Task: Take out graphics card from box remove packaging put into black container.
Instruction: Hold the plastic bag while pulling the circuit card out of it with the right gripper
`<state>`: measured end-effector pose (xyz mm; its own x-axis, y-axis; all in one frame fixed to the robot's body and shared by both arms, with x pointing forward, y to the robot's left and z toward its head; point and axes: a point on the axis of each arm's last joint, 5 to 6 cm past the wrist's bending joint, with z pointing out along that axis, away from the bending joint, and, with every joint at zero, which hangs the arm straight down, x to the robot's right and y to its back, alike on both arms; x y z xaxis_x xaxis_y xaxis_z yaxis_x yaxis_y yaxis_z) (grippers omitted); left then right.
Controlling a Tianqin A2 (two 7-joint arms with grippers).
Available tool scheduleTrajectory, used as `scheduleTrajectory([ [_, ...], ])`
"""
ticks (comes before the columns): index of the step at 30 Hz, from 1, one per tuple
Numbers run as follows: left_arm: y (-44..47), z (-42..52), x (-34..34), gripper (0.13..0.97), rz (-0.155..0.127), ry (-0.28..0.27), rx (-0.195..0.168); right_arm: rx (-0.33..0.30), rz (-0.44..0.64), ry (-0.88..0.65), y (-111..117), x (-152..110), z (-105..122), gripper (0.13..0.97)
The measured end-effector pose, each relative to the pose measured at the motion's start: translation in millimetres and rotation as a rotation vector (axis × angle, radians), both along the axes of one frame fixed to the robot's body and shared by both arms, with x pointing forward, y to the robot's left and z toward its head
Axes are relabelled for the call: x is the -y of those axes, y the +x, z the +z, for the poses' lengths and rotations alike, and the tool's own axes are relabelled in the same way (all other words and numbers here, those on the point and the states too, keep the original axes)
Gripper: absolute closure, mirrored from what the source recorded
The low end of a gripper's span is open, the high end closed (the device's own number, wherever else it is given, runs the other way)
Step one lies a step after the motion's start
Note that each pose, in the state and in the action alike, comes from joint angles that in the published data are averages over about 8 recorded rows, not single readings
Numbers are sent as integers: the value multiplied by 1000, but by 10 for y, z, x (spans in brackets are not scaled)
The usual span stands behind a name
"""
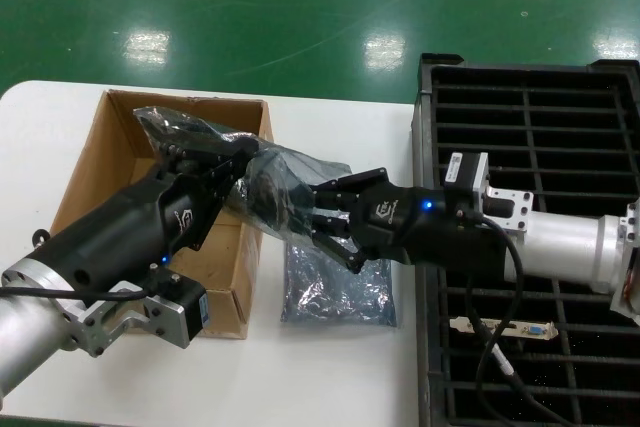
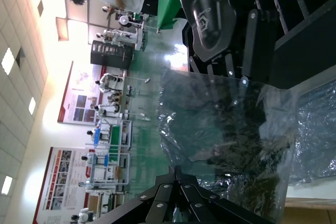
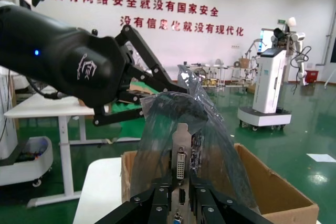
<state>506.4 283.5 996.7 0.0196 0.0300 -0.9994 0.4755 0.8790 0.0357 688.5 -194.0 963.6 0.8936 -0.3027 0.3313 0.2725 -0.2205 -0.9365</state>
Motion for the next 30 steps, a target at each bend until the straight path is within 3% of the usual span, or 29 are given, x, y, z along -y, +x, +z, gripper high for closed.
scheduleTrajectory([
  [5,0,0,0,958,0,0,0,-7,-2,19,-20,14,11,912],
  [18,0,0,0,958,0,0,0,-59,-26,29,-10,-34,-79,912],
  [30,0,0,0,958,0,0,0,-121,-32,66,18,-148,-98,856],
])
